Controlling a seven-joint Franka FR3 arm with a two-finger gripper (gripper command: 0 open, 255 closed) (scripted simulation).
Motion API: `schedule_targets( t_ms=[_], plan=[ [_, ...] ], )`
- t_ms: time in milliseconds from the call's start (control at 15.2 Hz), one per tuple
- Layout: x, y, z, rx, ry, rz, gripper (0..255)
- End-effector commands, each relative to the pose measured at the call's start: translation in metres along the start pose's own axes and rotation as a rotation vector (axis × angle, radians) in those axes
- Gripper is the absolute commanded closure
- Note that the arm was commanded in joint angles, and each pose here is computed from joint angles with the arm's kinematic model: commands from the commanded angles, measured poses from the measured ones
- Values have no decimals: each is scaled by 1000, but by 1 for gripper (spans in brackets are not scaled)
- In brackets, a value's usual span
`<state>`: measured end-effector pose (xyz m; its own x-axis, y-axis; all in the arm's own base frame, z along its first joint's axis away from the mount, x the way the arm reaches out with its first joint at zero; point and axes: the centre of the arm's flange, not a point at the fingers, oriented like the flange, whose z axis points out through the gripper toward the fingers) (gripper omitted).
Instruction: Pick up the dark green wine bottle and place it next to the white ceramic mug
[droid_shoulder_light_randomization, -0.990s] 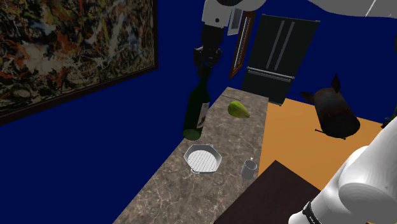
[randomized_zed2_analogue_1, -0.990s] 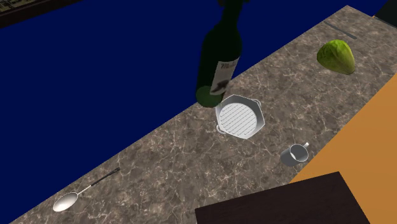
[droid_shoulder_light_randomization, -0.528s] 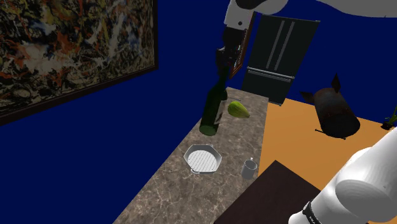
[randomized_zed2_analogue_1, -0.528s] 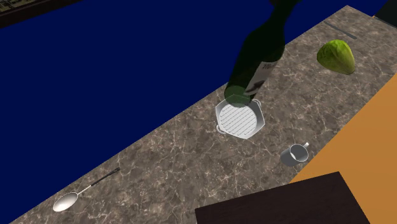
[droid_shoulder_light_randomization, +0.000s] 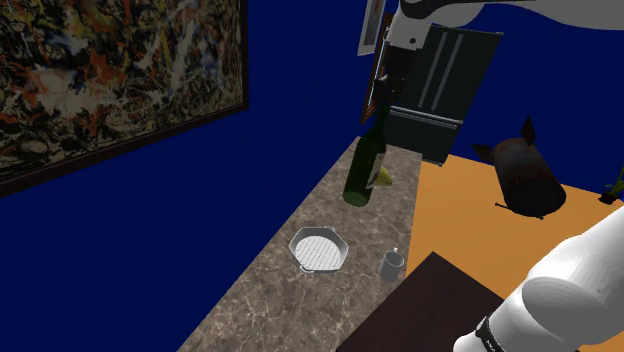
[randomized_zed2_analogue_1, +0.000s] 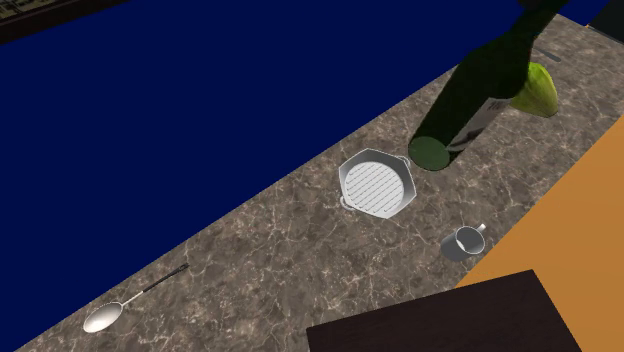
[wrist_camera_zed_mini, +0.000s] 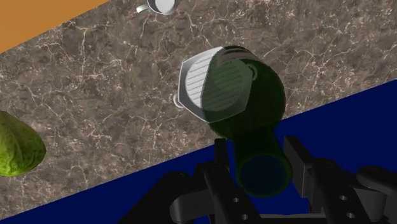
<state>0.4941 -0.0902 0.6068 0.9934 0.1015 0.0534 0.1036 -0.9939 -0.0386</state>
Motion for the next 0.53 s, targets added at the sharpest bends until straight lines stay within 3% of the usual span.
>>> schedule_targets(
  t_ms=[0, 462],
  plan=[
    [-10, 26, -2, 0, 0, -2, 255],
    [-40, 113, -7, 0, 0, -2, 255]
  ],
)
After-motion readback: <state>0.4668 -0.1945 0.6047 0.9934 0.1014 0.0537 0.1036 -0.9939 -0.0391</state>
